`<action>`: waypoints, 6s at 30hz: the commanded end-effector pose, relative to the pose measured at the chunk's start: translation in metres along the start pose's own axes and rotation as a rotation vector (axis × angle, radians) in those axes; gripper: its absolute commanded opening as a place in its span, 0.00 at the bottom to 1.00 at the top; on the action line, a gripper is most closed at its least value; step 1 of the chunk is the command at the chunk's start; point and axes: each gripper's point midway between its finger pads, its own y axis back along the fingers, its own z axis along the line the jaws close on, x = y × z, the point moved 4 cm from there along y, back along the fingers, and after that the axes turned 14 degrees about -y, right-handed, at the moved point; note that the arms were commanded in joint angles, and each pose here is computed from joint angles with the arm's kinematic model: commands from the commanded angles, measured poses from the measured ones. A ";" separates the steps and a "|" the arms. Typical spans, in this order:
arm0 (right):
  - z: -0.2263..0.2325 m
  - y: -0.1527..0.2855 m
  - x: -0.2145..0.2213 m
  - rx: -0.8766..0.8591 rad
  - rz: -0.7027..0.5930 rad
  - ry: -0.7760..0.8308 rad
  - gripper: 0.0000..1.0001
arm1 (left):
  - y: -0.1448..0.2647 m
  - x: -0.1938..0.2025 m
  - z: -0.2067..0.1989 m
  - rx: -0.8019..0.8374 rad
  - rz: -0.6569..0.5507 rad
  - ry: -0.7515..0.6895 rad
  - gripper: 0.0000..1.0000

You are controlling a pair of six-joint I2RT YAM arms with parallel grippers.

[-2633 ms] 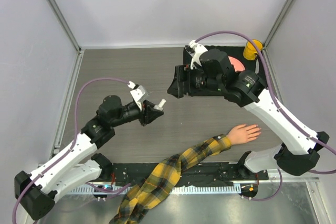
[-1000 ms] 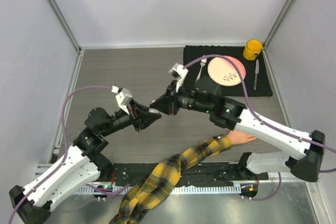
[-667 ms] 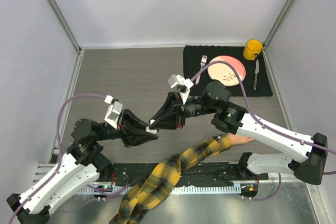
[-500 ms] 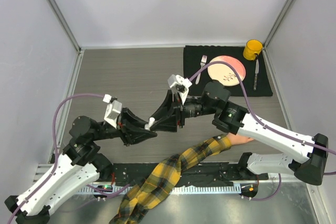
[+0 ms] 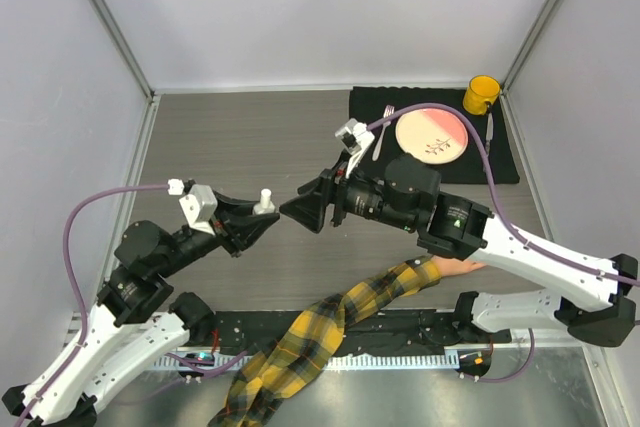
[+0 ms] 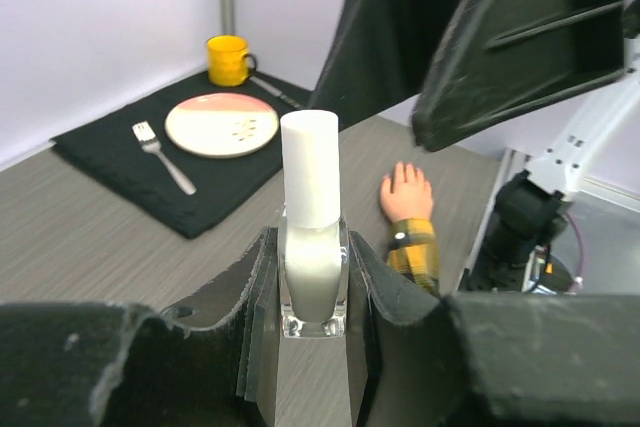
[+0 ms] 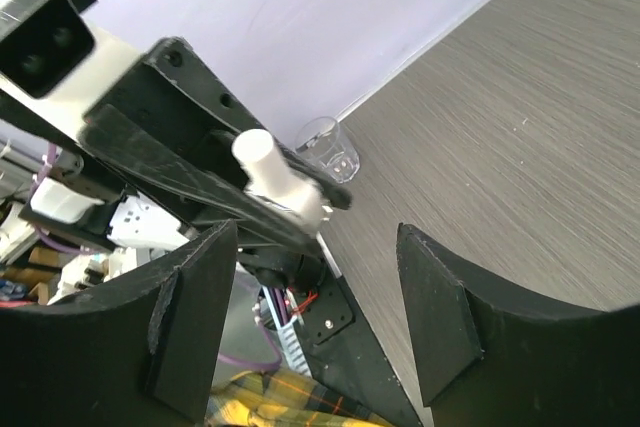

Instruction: Paint the nails

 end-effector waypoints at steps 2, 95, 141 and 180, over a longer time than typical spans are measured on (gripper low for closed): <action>0.008 -0.011 -0.025 0.098 -0.131 -0.023 0.70 | 0.001 -0.006 0.020 -0.143 -0.003 -0.012 0.00; 0.003 -0.063 -0.038 0.178 -0.135 0.095 0.53 | -0.021 0.005 0.041 -0.230 0.047 -0.022 0.00; 0.003 -0.009 -0.039 0.023 -0.076 0.059 0.72 | -0.001 0.004 0.025 -0.171 0.089 0.020 0.00; 0.062 0.000 0.039 -0.742 0.440 0.211 0.00 | 0.017 -0.053 -0.071 0.558 -0.189 0.104 0.00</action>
